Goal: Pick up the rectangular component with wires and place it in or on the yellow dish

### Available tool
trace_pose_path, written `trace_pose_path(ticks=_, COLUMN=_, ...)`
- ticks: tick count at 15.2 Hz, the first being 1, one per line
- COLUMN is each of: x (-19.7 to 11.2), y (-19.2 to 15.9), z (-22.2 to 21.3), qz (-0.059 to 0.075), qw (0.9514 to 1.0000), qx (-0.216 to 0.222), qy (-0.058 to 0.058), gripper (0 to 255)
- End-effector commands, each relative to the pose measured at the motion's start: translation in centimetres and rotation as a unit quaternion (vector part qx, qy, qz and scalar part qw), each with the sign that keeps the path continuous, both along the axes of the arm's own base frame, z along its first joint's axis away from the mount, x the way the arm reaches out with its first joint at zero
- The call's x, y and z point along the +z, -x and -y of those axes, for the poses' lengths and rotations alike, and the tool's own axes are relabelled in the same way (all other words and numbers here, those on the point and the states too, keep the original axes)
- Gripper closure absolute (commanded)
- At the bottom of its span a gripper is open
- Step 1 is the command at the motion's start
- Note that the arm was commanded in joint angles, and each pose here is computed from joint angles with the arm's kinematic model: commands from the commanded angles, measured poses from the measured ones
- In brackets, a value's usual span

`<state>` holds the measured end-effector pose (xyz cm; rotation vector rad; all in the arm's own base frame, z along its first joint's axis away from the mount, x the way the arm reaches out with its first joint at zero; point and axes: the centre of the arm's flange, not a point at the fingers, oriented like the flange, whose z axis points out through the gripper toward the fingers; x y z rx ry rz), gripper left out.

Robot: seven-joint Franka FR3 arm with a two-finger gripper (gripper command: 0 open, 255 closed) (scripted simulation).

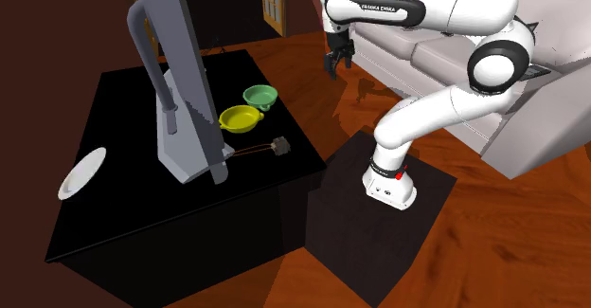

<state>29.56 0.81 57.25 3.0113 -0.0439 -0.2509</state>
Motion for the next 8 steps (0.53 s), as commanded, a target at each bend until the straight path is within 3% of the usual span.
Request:
trace_pose_path(ticks=1, x=0.0, y=0.0, z=0.0, qz=0.000, qw=1.0000, qx=0.000, qy=0.000, gripper=0)
trace_pose_path(ticks=4, x=-2.3, y=-2.1, z=-2.0, qz=0.005, qw=0.9986, qx=0.052, qy=-0.009, gripper=0)
trace_pose_path(ticks=8, x=-5.2, y=-4.7, z=-5.1, qz=0.013, qw=0.9924, qx=0.120, qy=-0.022, gripper=0)
